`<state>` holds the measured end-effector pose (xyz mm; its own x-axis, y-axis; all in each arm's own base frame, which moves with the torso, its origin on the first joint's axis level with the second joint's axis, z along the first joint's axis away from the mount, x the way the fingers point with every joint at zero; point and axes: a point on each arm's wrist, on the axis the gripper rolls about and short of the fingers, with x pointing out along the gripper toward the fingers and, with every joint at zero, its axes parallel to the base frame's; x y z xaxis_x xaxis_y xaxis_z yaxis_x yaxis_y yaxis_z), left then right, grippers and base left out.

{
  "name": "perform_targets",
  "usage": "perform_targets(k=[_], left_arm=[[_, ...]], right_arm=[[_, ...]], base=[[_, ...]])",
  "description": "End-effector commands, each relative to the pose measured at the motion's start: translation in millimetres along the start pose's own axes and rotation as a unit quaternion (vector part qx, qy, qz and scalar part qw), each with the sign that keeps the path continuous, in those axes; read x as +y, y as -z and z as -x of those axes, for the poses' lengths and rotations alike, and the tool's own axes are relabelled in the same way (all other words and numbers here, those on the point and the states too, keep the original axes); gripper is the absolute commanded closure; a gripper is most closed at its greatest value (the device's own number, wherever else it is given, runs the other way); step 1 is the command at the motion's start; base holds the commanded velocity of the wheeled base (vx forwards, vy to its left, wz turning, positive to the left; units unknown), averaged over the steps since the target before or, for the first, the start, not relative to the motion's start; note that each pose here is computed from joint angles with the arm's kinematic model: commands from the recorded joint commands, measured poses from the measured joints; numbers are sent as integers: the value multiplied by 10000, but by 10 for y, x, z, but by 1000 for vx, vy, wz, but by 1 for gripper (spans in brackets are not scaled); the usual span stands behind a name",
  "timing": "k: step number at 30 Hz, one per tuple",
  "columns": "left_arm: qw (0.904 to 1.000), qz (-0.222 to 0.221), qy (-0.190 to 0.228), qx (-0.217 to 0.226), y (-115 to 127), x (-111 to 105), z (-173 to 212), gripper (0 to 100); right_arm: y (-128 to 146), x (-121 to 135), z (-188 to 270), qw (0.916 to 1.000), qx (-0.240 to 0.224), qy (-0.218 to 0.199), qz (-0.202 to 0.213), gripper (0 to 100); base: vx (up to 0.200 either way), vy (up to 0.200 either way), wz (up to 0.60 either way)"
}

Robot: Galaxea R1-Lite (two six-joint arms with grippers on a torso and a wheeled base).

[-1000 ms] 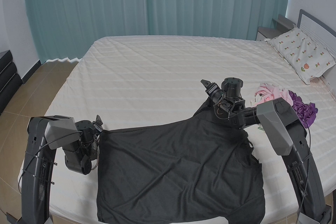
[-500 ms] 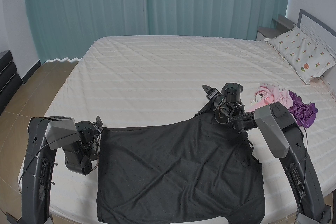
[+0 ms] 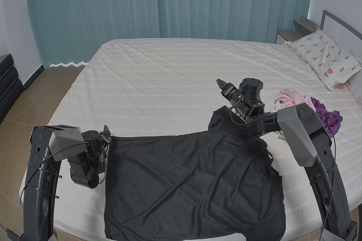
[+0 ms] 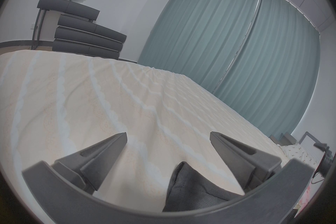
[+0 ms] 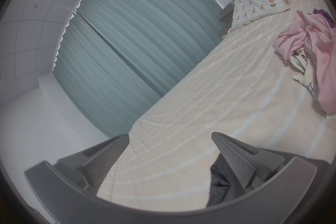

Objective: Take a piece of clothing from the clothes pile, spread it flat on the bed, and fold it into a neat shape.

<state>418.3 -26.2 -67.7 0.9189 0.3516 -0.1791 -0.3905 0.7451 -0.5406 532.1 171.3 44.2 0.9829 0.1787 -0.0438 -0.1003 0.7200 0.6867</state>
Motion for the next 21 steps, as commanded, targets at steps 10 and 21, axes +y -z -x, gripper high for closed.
perform_targets(k=[10,21], left_arm=[[10000,4,1,1,-1,4,-2,0],[10000,-7,-5,21,14,8,0,0]], right_arm=[[26,-611,-48,9943,322,812,604,0],[174,-1145,134,9786,967,1380,1178,0]], base=[[0,0,0],[0,0,0]])
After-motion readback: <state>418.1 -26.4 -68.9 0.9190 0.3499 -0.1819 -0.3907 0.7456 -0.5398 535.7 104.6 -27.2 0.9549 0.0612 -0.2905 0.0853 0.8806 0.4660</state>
